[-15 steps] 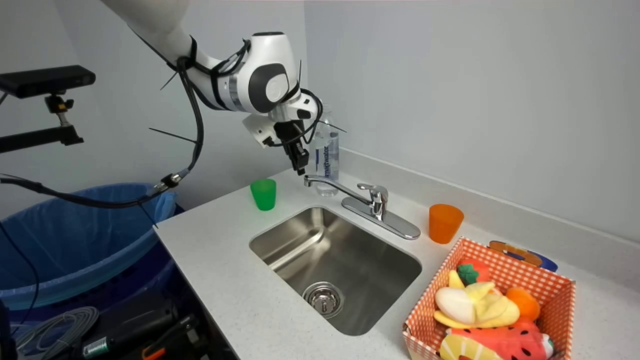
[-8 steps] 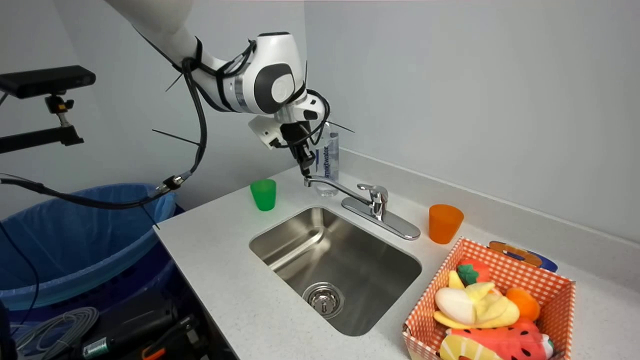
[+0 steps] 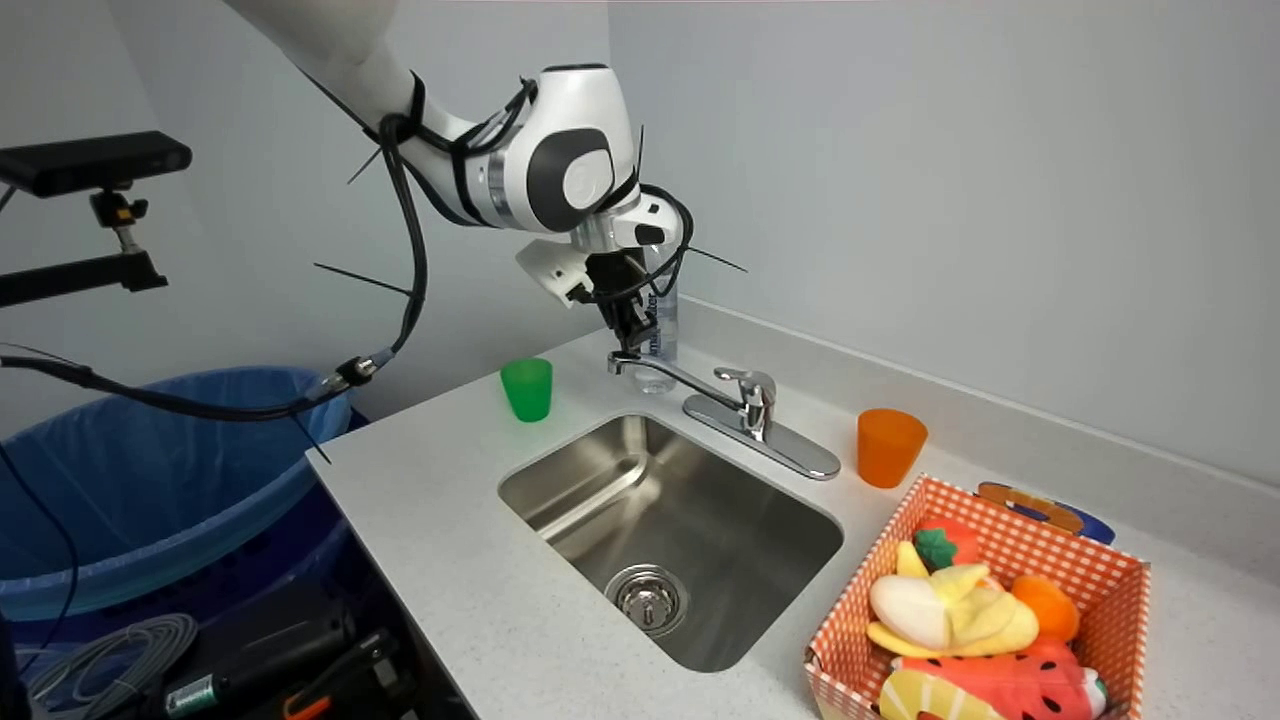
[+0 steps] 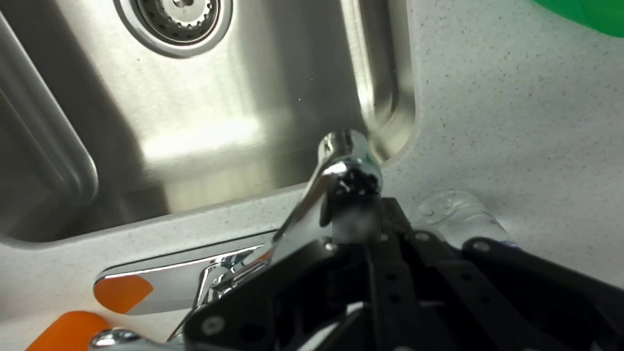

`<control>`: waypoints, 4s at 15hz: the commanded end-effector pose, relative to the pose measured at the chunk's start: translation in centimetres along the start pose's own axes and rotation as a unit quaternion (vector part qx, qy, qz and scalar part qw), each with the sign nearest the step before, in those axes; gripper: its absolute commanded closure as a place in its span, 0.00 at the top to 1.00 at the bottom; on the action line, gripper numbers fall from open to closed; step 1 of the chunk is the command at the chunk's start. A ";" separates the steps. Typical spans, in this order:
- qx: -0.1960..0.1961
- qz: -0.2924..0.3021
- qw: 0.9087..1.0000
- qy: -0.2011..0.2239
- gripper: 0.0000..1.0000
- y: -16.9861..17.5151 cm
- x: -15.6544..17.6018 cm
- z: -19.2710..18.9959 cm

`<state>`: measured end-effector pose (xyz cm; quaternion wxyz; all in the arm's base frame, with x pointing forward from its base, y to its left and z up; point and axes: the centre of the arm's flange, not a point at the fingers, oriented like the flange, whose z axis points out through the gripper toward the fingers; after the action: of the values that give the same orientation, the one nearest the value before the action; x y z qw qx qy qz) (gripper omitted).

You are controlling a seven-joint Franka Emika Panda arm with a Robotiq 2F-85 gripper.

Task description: Turn the tap nozzle from the left to the right side

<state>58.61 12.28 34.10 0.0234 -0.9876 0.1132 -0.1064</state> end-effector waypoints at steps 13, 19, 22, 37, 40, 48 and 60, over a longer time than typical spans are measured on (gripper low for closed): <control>-0.025 0.021 0.999 -0.029 0.00 9.8 -0.8 -3.8; -0.025 0.019 0.999 -0.029 0.00 12.0 -1.2 -4.0; -0.004 -0.009 1.000 -0.022 0.00 10.3 -1.0 -5.3; 0.012 -0.050 0.998 -0.027 0.00 5.9 -1.4 -3.7; -0.001 -0.056 0.997 -0.046 0.00 5.6 -2.5 -2.3; -0.033 -0.051 0.997 -0.056 0.00 8.0 -2.4 -1.8; -0.018 0.011 1.000 -0.010 0.00 13.7 -1.3 -1.4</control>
<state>54.75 2.11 34.23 0.0061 -0.9920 0.1015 -0.0742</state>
